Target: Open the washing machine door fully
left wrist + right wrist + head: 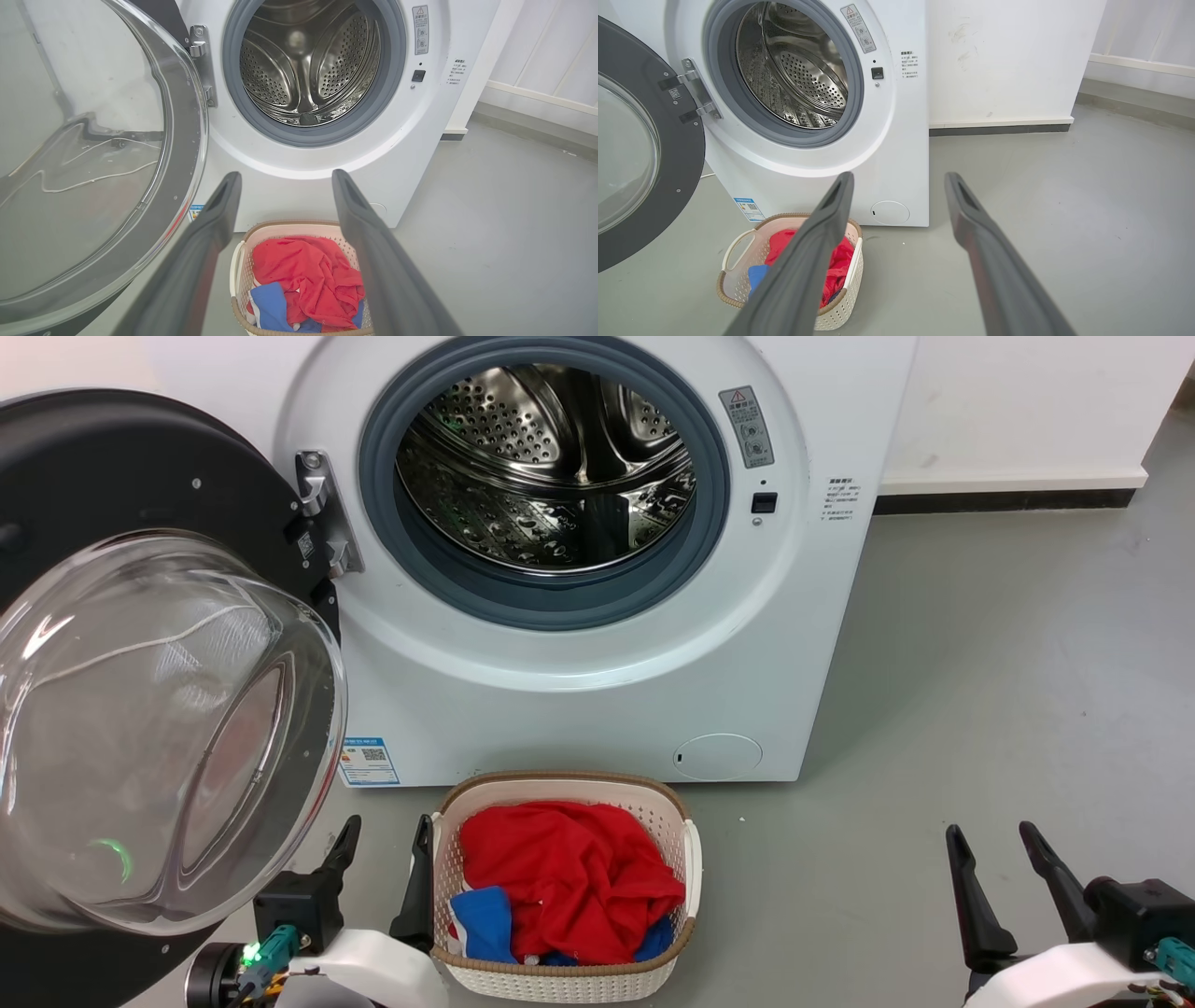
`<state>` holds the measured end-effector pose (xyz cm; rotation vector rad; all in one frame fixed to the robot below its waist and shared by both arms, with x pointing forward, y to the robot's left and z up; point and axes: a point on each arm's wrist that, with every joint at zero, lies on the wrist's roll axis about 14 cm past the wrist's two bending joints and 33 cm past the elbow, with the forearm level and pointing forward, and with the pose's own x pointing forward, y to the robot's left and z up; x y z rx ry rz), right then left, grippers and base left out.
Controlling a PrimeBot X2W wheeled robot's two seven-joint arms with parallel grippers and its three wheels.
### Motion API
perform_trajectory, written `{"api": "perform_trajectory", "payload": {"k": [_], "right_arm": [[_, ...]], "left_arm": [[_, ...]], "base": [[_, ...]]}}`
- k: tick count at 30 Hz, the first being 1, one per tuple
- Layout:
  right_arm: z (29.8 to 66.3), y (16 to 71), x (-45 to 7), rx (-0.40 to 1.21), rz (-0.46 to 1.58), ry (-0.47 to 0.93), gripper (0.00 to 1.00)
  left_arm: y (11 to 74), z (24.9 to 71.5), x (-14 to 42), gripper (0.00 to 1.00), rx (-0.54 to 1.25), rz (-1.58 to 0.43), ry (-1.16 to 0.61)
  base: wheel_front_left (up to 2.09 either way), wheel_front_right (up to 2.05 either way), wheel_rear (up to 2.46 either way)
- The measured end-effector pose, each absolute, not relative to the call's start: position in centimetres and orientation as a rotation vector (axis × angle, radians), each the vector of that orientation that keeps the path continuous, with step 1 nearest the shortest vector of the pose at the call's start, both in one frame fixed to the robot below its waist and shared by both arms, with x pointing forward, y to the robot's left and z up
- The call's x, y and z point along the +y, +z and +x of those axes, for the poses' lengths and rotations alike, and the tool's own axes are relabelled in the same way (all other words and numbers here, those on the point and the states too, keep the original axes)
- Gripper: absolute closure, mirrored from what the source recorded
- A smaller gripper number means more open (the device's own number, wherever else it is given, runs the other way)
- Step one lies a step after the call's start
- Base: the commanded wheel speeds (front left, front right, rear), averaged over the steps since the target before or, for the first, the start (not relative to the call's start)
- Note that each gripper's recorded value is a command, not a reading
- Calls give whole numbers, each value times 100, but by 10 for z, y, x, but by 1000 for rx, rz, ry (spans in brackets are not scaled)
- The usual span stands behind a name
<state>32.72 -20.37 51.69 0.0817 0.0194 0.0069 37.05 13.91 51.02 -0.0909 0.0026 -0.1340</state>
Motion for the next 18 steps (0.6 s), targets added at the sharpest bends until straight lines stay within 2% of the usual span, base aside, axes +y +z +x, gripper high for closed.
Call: {"api": "perform_trajectory", "payload": {"k": [6,7,18], "right_arm": [[327,516,-205,18,80,6,0],[327,516,-205,18,80,6,100],[324,494,-206,84,234,-12,100]], "left_arm": [[510,370,139,0,3,-87,-133],[510,370,139,100,3,-87,-134],[486,365,141,100,115,-235,-98]], "base": [[0,0,0],[0,0,0],[0,0,0]]}}
